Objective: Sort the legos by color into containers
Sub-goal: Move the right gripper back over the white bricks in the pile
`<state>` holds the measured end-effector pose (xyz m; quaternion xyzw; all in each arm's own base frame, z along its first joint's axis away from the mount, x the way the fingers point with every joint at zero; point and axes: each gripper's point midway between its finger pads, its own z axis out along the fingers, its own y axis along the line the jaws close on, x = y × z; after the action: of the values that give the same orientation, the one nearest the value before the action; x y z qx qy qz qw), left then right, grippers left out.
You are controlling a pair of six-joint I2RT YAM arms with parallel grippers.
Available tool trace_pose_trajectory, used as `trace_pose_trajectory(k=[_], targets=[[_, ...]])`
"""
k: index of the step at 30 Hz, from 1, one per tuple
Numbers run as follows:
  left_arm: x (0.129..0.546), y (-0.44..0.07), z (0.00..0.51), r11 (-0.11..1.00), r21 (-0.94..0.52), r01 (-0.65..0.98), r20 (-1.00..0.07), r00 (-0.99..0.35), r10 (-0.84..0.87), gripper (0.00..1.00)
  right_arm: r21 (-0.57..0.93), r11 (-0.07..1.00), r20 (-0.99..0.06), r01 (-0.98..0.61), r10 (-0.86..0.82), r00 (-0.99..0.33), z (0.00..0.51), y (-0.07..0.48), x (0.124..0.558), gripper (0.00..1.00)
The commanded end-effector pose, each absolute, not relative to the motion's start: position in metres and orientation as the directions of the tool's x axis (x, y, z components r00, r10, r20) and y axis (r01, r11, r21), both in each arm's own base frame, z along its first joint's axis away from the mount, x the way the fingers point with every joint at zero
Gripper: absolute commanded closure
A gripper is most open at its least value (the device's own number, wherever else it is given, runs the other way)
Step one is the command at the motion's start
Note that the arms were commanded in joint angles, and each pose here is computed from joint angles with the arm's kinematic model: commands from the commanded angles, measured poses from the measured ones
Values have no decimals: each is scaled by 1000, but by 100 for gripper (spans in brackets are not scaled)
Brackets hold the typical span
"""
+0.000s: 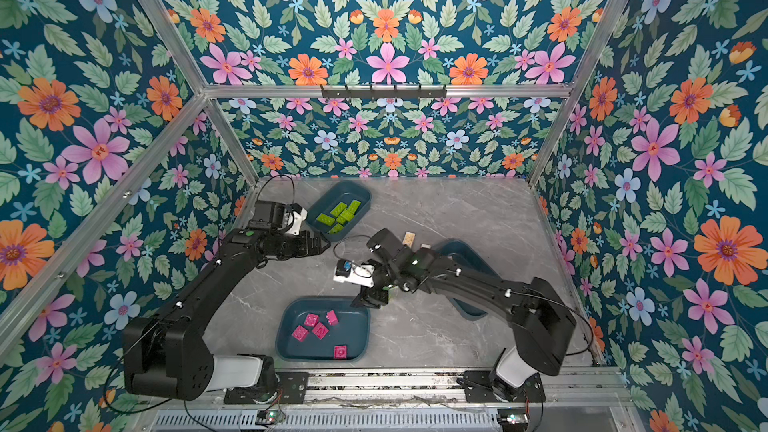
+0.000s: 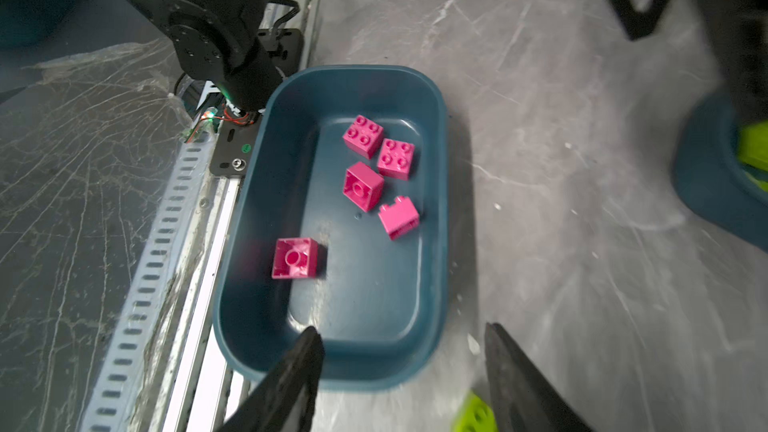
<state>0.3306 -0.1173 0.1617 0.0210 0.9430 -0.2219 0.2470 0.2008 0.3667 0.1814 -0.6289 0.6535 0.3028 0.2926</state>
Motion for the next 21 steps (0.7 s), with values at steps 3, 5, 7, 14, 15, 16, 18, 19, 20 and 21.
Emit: trace_pose_trajectory(k=[3,5,7,14,15,16,18,19,20,21], targets=[[333,-120,165,890,-430,153,-486,-870,-85,0,140,266,-690,-954,-665,-286,177,303,234,36],[334,-121,165,888,-433,153,-485,-870,-87,0,145,325,-680,-935,-654,-333,178,288,245,36],[334,-121,166,888,-434,152,-485,-870,-88,0,92,311,-655,-946,-696,-292,170,278,244,35],[336,-122,167,889,-431,155,-488,-869,-85,0,-53,164,-580,-985,-808,-104,135,263,244,36],[336,-121,167,889,-431,154,-488,-869,-86,0,-59,146,-572,-988,-816,-87,130,264,245,36],[336,-121,167,888,-432,155,-487,-869,-86,0,-64,123,-563,-990,-824,-66,124,264,246,37],[335,-122,166,889,-431,157,-485,-871,-81,0,-80,91,-546,-993,-837,-33,111,266,251,38],[335,-121,166,889,-431,156,-485,-870,-83,0,-85,76,-542,-993,-840,-18,107,268,253,38],[335,-121,165,889,-430,156,-484,-871,-81,0,-91,63,-540,-994,-842,-4,103,270,256,39],[336,-121,165,890,-428,157,-484,-872,-79,0,-95,48,-535,-994,-845,10,98,273,258,39]])
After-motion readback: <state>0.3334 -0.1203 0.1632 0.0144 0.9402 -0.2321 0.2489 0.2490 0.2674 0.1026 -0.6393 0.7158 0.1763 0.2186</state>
